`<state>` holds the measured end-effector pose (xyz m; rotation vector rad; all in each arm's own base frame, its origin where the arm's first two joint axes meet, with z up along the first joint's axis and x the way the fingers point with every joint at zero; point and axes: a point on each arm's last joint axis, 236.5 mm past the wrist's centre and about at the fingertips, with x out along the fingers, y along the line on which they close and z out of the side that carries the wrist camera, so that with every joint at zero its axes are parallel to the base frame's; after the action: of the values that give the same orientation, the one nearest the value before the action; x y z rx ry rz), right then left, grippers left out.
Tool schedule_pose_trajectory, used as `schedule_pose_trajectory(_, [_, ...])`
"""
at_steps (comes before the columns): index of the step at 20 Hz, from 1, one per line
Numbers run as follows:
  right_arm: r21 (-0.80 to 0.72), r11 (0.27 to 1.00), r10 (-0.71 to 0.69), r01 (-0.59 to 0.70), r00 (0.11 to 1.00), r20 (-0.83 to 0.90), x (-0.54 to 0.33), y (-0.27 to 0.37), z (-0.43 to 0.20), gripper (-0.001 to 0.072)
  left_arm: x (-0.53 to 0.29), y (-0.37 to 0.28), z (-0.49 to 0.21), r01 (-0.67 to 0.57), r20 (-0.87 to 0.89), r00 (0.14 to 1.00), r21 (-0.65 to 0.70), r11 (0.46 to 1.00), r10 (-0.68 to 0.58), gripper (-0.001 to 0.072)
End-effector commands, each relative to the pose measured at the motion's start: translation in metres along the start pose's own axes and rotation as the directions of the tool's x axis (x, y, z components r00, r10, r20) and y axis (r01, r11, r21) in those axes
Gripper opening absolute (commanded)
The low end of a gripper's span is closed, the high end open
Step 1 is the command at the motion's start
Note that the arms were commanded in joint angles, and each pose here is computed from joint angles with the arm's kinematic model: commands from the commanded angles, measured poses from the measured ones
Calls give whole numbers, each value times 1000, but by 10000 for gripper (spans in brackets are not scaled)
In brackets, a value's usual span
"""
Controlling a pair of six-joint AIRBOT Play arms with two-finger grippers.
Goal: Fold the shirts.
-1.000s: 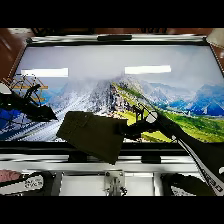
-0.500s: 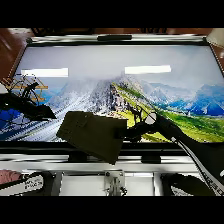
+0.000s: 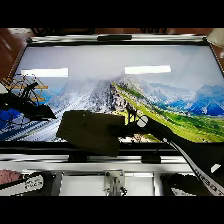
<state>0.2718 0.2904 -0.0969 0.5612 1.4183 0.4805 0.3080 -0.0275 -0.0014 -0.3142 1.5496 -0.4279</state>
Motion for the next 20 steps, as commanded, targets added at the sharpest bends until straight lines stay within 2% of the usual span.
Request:
schedule_pose_trajectory(1, [-52,998,52,-43,978,204,-47,13,70,67,0,-5,3,20,12,1000,-12,1000,-20,607])
schedule_pose_trajectory(6, [37,997,-73,63,895,441,-150,-66,174,67,-4,-34,24,147,102,985,-70,987,-140,603])
schedule_pose_trajectory(9, [189,974,-211,126,809,548,-235,-151,208,68,-5,-37,24,167,104,983,-147,975,-152,601])
schedule_pose_trajectory(11, [314,936,-319,156,752,577,-293,-216,206,67,-5,-41,23,169,100,983,-180,969,-153,601])
schedule_pose_trajectory(13, [439,876,-433,202,732,526,-337,-281,173,67,-4,-49,23,171,96,983,-186,967,-155,601])
schedule_pose_trajectory(16, [648,711,-589,272,734,338,-386,-368,75,67,4,-63,23,166,81,985,-170,971,-154,601])
schedule_pose_trajectory(20, [865,480,-649,150,724,235,-410,-418,-42,67,17,-86,28,155,79,986,-125,980,-146,601])
